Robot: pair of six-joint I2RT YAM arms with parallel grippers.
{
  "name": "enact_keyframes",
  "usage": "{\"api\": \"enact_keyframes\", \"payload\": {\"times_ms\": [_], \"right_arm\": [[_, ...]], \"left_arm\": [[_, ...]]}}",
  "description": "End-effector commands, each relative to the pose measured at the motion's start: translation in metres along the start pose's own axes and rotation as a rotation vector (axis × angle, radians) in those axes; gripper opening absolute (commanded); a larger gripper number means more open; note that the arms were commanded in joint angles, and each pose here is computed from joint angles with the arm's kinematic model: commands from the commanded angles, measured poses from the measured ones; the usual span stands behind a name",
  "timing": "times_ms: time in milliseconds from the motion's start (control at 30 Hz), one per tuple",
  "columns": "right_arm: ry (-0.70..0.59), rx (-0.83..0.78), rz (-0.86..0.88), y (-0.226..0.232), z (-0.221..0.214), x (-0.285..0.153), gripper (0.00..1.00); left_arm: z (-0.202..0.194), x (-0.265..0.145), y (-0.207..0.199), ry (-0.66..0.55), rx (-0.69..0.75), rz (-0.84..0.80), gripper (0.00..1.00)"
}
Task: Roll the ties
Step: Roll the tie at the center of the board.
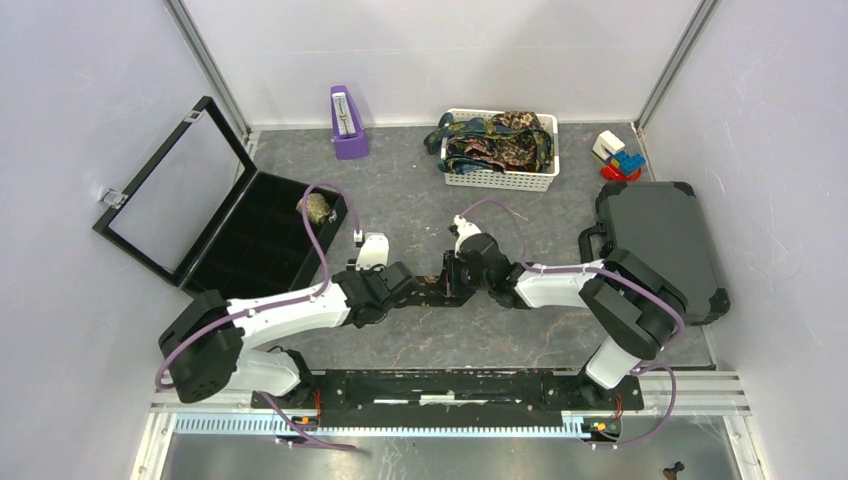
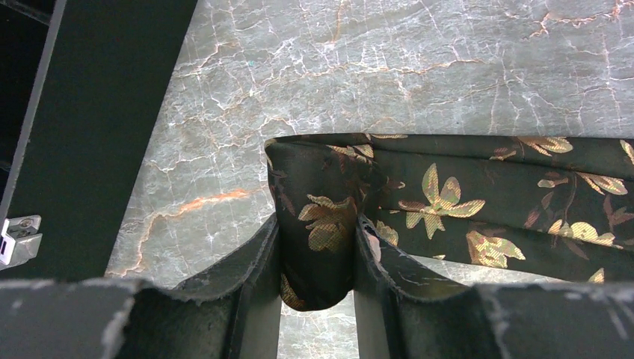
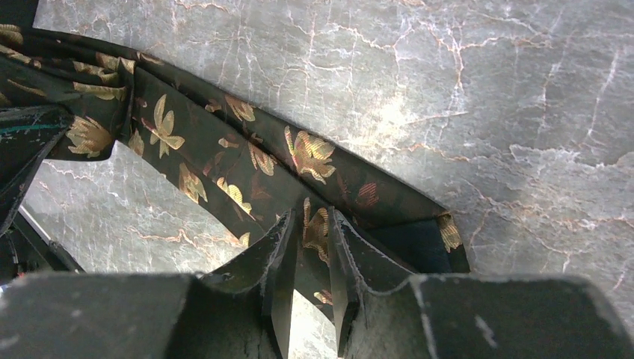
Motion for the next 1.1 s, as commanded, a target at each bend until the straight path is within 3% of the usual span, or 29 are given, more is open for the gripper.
{"api": "enact_keyframes", "payload": {"times_ms": [0,533,1067], "right_arm": [[-0.02,-0.011,-0.009,-0.006,0.0,-0.007,0.28],[-0.036,-0.011,0.019,0.001,0.007,-0.013,0.28],[-0.175,-0.009,0.016,0.002,0.031,-0.073,0.3]], "left_arm": [[0.014,-0.002,-0.001,-0.052,-0.057,0.074,0.11],[0.018,0.001,-0.009,-0.072,0.018,0.172,0.11],[0.019,0.011,-0.032,-0.05,0.126,0.255,0.12]]}}
Point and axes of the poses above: each gripper's point midway between its finger pads, its own x axis out along the fingers, its own y axis along the line the jaws close on, z = x × y, the point moved 6 cm from there along -x, back along the fingers, and after that the axes turned 15 degrees about x, right-handed, at the moved point
